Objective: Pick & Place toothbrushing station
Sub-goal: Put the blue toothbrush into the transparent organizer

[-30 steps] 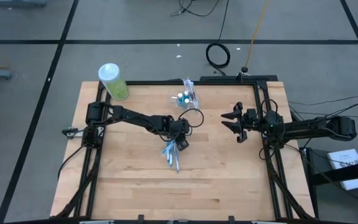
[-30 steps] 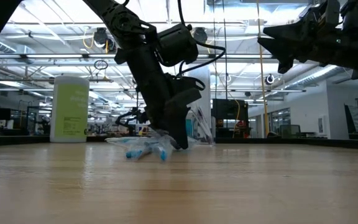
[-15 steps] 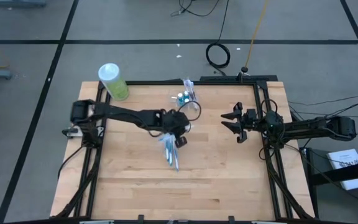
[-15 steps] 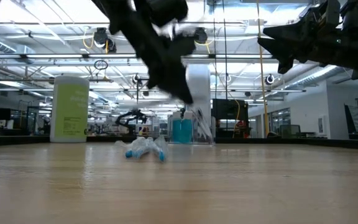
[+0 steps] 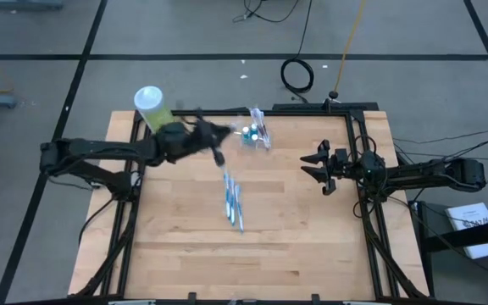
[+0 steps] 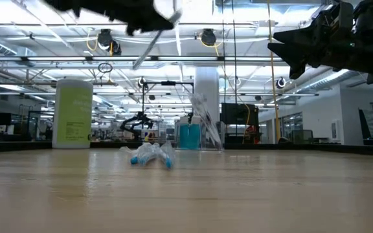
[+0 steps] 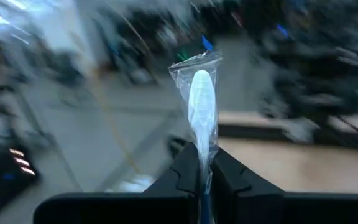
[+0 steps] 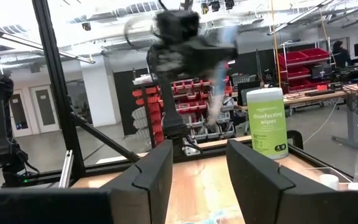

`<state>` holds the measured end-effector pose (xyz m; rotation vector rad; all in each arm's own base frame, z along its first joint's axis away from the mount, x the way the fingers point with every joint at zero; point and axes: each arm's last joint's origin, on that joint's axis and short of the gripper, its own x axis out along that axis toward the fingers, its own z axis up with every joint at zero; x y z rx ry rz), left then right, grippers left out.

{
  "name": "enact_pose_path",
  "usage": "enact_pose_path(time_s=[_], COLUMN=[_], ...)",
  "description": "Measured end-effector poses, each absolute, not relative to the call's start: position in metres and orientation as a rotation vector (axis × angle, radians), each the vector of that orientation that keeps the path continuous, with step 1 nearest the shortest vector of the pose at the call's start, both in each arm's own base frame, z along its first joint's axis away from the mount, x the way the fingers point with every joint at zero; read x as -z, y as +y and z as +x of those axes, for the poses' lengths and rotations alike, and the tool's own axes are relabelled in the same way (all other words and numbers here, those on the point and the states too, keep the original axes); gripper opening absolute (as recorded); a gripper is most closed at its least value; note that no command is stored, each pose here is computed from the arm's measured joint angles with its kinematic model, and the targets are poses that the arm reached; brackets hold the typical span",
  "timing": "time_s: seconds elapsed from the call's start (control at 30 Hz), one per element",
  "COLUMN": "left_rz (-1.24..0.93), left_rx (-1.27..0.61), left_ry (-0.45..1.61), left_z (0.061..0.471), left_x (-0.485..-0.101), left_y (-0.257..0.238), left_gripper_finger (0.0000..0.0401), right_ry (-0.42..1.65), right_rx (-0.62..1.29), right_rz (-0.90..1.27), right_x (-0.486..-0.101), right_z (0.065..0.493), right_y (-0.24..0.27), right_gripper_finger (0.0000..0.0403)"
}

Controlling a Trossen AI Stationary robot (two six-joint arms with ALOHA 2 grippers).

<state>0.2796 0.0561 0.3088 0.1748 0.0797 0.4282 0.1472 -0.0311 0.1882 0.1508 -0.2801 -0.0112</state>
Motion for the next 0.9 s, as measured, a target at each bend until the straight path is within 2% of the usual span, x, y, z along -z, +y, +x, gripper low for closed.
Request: enact_pose_path(time_s=[0.07,0.2,0.3,0.47,0.9], left_rz=[0.191,0.205,0.134,0.05,0.06], left_rx=[-0.482,-0.453,-0.462,-0.48,-0.458], left_ry=[-0.035,-0.28,-0.373,-0.334,-0.29], left_z=[0.262,0.234,0.222,0.224,0.259], left_x=[-0.291,-0.259,-0.247,-0.23,-0.209], left_y=[0.072,0.101,0.119,0.142,0.169], left_gripper_finger=[0.0012,0.0012,0.0012,0.0013,0.0012], right_ry=[-0.278,-0.278,-0.278,-0.278,-0.27], right_rx=[0.011,0.012,0.017,0.044,0.07], right_rz=[0.151,0.151,0.142,0.138,0.143], right_x=[-0.188,-0.188,-0.188,-0.188,-0.187], right_z=[0.147,0.147,0.147,0.147,0.147], right_y=[-0.031,-0.031,-0.031,-0.032,-0.033], right_gripper_finger=[0.0141,0.0141,0.0141,0.0141,0.0141])
